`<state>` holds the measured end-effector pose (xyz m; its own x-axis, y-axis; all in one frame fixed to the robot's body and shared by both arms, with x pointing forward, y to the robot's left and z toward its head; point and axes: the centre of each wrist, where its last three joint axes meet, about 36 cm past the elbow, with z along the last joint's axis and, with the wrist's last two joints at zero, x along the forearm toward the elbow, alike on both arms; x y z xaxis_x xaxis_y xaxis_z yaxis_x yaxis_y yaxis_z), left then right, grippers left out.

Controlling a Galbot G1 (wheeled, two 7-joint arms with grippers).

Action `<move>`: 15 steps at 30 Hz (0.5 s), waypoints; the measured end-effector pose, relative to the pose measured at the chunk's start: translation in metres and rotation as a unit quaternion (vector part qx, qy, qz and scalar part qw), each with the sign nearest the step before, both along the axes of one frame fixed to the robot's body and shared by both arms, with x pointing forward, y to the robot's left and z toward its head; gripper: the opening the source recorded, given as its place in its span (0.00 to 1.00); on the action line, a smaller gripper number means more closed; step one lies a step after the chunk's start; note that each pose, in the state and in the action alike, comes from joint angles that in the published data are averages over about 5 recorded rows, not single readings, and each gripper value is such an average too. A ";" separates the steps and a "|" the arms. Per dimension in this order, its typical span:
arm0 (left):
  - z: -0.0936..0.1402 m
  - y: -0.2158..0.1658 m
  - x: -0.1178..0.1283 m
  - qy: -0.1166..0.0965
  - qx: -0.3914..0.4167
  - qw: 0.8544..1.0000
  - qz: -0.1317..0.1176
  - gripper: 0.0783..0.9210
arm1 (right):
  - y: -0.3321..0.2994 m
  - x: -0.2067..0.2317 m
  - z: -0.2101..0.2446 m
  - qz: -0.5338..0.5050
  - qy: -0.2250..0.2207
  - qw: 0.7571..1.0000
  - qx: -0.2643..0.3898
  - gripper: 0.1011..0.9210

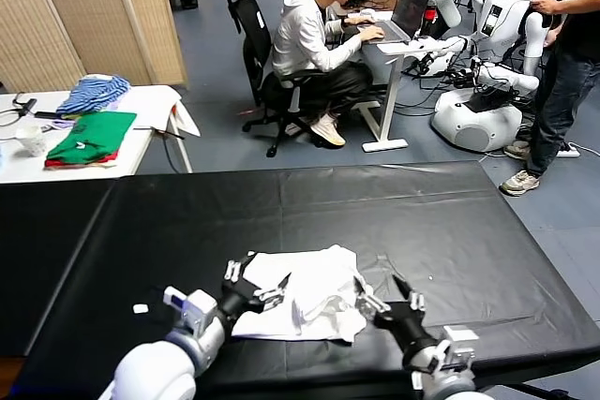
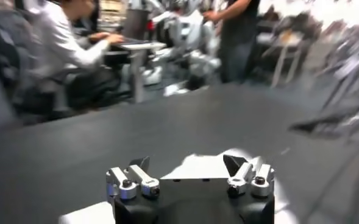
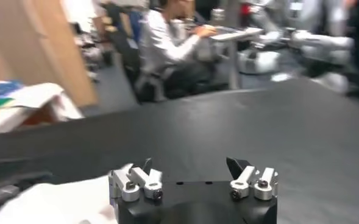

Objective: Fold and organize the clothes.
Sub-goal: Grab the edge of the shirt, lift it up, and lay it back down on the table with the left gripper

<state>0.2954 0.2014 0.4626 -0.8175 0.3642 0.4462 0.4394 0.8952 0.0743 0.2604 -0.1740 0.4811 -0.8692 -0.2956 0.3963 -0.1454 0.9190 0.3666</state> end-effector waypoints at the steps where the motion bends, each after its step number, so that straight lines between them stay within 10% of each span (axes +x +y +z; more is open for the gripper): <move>1: -0.001 0.000 -0.001 0.001 0.000 1.000 0.002 0.98 | 0.001 0.002 -0.001 0.000 0.003 1.000 0.004 0.98; 15: -0.009 -0.002 -0.015 0.013 -0.002 1.000 0.018 0.98 | 0.012 0.027 -0.024 0.003 0.026 0.999 0.022 0.59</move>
<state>0.2807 0.1998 0.4534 -0.8187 0.3363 0.4654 0.4081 0.9110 0.0597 0.2879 -0.1624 0.4572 -0.8460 -0.3181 0.4279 -0.1298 0.9013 0.4133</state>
